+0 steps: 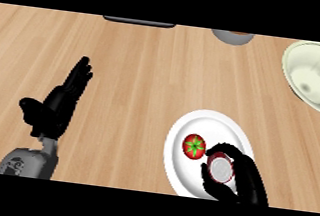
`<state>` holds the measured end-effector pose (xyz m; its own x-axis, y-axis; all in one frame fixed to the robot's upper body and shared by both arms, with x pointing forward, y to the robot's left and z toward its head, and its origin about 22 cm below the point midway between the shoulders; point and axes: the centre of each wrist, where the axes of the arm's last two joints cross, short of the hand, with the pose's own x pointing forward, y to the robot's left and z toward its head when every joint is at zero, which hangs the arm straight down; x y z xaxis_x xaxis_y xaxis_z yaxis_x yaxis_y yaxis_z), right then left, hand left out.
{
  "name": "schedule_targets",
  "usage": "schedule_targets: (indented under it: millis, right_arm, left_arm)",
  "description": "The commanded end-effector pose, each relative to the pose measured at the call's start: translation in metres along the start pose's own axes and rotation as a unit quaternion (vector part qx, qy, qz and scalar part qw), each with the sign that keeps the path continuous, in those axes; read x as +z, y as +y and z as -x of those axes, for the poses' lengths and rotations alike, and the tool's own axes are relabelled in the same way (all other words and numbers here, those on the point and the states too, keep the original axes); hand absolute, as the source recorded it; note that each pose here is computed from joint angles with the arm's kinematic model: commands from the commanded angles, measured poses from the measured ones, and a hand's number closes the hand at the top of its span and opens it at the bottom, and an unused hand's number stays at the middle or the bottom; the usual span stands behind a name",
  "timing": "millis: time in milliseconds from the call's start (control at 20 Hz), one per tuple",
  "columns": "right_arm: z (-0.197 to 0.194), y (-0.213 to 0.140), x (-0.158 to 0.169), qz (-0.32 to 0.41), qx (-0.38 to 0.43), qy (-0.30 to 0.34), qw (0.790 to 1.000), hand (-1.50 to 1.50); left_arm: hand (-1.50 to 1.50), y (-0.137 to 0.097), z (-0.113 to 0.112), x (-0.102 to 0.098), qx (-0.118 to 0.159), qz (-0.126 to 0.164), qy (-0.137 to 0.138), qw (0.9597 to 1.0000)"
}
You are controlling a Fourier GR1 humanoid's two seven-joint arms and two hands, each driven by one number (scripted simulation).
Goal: Pick the can from the plate and place it in the bowl
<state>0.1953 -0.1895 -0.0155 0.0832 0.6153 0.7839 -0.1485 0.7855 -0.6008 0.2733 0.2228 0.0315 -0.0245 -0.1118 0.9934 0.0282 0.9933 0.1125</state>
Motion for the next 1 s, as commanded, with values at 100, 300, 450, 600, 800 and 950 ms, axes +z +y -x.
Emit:
schedule_targets:
  millis: [100,300,450,600,800,950]
  right_arm:
    - [0.018,-0.038,0.015,-0.237,0.038,-0.138,0.961,1.50]
    - [0.025,-0.071,0.019,-0.346,0.063,-0.220,0.910,1.50]
    - [0.024,-0.108,0.018,-0.379,0.023,-0.298,0.876,1.50]
    - [0.025,-0.147,0.016,-0.378,-0.032,-0.371,0.848,1.50]
    - [0.011,-0.218,0.009,-0.325,-0.038,-0.464,0.823,1.50]
    - [0.009,-0.265,0.013,-0.285,-0.039,-0.494,0.821,1.50]
  left_arm:
    - [0.00,-0.003,-0.001,-0.001,0.001,0.006,0.000,1.0000]
    - [0.00,-0.008,0.001,-0.001,0.002,0.015,0.001,0.9999]
    - [0.00,-0.006,0.002,-0.001,0.001,0.005,0.004,1.0000]
    - [0.00,-0.004,0.002,-0.002,0.007,-0.012,-0.003,0.9999]
    - [0.00,0.006,0.006,0.004,0.001,-0.017,0.011,0.9998]
    - [0.00,0.006,0.006,0.002,-0.001,-0.024,0.010,0.9997]
